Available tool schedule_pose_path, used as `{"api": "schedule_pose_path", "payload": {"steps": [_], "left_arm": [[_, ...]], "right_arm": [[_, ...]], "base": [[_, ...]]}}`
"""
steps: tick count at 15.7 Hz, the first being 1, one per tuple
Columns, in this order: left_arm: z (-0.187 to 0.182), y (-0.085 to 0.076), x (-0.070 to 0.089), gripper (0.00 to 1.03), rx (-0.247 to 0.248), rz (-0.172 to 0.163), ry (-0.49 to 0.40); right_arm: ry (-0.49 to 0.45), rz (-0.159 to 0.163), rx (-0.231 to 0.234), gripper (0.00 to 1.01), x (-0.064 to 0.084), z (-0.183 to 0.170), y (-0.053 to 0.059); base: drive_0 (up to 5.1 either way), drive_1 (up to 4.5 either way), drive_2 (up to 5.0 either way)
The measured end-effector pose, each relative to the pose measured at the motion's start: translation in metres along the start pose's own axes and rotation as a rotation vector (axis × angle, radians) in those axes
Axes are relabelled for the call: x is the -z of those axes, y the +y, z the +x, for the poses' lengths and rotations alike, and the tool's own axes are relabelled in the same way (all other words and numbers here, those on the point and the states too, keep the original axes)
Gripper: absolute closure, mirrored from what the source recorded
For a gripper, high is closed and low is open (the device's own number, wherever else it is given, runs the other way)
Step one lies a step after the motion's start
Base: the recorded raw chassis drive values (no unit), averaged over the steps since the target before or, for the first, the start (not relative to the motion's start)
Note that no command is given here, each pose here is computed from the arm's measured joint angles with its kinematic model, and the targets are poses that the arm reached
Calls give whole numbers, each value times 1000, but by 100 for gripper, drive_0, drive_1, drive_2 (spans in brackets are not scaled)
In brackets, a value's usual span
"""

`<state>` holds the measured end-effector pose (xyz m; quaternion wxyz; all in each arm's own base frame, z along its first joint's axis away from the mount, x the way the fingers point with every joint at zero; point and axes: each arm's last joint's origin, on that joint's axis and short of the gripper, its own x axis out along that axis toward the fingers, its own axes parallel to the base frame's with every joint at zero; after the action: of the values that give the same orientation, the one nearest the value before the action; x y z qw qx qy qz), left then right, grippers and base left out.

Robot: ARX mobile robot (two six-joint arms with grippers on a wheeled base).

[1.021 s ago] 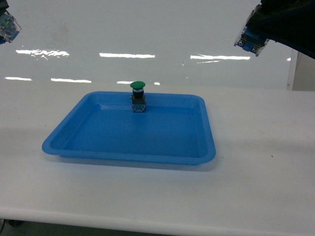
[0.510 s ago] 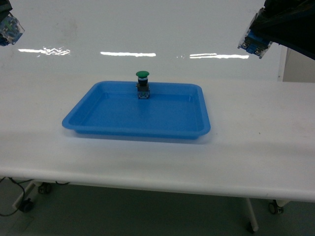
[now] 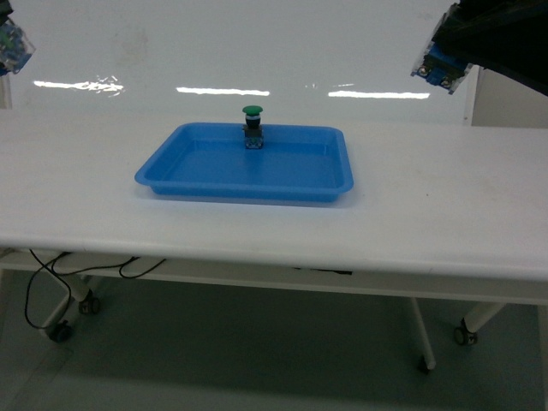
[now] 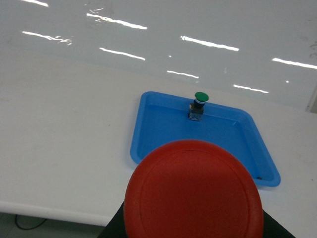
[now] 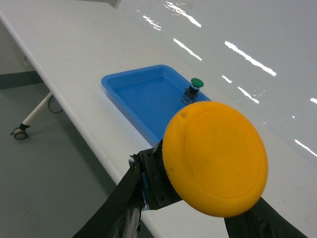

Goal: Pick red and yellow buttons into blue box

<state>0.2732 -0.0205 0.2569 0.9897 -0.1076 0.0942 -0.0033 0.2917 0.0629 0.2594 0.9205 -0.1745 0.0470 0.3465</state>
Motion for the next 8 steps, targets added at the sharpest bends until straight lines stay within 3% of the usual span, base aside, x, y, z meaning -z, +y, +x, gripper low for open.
{"api": "schedule_pose_path", "payload": {"steps": [8], "left_arm": [[1,0,0,79,3,0,-2]], "right_arm": [[-1,0,2,64,0,0,0]], "base": [[467,-385,-49]]}}
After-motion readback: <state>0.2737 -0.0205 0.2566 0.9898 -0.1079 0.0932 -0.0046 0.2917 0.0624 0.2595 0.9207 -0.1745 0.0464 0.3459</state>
